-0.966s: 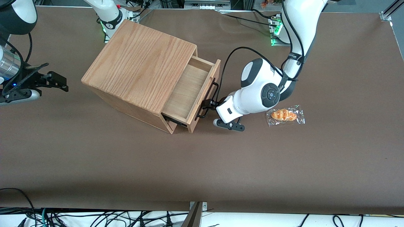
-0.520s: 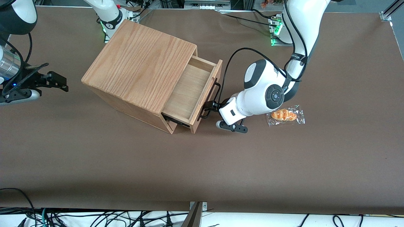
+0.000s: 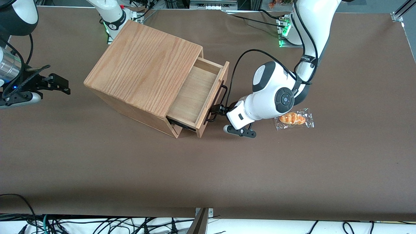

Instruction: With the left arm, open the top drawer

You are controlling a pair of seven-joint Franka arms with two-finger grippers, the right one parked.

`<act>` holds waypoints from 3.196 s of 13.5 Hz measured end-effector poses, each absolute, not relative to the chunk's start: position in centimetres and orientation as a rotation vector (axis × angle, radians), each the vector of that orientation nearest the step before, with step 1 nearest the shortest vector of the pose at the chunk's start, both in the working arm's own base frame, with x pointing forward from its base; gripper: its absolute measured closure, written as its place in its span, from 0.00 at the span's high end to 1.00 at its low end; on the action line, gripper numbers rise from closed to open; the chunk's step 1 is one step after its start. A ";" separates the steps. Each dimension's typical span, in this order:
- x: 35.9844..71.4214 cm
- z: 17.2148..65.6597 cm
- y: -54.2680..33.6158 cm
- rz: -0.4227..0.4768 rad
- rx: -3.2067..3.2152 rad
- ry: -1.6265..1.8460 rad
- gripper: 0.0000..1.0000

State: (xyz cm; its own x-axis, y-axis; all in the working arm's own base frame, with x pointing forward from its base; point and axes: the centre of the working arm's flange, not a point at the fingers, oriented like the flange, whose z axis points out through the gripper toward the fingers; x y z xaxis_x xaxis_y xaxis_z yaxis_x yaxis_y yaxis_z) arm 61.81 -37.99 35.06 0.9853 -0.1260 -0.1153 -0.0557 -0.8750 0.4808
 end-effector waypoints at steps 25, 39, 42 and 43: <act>68.6 43.6 -20.1 -0.282 2.690 0.139 1.00; 65.3 49.5 0.8 -0.171 3.077 -0.160 1.00; 60.1 55.3 0.5 -0.091 3.110 -0.197 1.00; 58.6 57.3 -0.1 -0.064 3.114 -0.218 1.00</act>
State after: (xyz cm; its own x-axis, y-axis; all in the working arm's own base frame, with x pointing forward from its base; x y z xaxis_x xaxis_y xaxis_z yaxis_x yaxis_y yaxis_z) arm 58.65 -0.07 57.25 0.9894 -0.1394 -0.0396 -0.1387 -0.9901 0.0217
